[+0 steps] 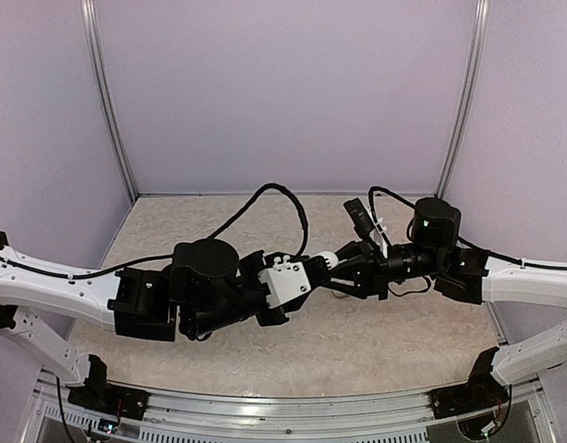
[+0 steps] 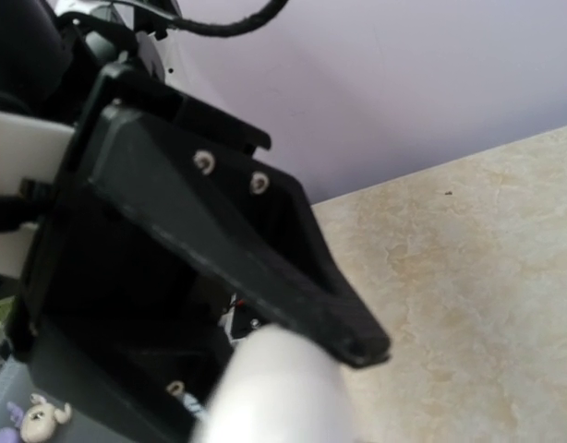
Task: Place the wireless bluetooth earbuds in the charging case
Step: Pass from the right arm to the left, then place the charging case with the earbuds at the center of the board.
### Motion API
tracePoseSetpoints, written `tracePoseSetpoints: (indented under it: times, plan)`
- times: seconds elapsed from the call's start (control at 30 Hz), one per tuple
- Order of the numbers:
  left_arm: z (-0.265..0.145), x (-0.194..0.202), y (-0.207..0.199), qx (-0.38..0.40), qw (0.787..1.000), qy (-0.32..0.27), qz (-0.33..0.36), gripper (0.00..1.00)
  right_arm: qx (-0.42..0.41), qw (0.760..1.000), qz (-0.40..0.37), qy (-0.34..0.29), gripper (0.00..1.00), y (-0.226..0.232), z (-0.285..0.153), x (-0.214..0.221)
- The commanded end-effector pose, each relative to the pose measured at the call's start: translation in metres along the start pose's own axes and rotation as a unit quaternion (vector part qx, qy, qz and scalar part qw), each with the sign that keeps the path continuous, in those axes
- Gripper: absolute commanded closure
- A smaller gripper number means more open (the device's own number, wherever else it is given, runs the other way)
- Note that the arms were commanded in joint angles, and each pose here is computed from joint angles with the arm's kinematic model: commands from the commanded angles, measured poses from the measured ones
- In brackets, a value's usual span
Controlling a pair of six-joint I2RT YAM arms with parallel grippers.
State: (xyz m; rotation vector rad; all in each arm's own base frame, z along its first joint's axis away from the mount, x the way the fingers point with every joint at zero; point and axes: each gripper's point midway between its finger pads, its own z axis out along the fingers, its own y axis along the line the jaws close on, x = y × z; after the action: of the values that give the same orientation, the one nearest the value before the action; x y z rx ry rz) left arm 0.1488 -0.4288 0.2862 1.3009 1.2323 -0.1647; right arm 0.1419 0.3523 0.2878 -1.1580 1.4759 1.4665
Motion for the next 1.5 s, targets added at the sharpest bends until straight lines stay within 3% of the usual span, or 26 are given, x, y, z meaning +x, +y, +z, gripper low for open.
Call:
tracePoseSetpoints:
  times: [0.0,0.17,0.53,0.77,1.03,1.47]
  plan:
    - [-0.005,-0.012,-0.011,0.061,0.996,-0.038,-0.047,0.77,0.021,1.0,-0.014,-0.01,0.55,-0.005,-0.01,-0.011]
    - [-0.008,0.004,-0.014,0.114,0.986,-0.053,-0.113,0.77,0.063,0.996,-0.043,-0.04,0.31,-0.013,-0.034,-0.031]
    - [0.032,0.068,-0.061,0.213,0.957,0.002,-0.196,0.77,0.156,0.98,-0.079,-0.092,0.14,-0.023,-0.079,-0.055]
    - [0.083,0.105,-0.085,0.27,0.933,0.04,-0.234,0.77,0.215,0.967,-0.077,-0.111,0.08,-0.034,-0.098,-0.057]
    - [0.138,0.142,-0.12,0.323,0.911,0.098,-0.238,0.78,0.221,0.966,-0.076,-0.11,0.06,-0.033,-0.104,-0.053]
    - [0.189,0.185,-0.14,0.337,0.896,0.154,-0.245,0.77,0.216,0.968,-0.075,-0.102,0.04,-0.033,-0.103,-0.047]
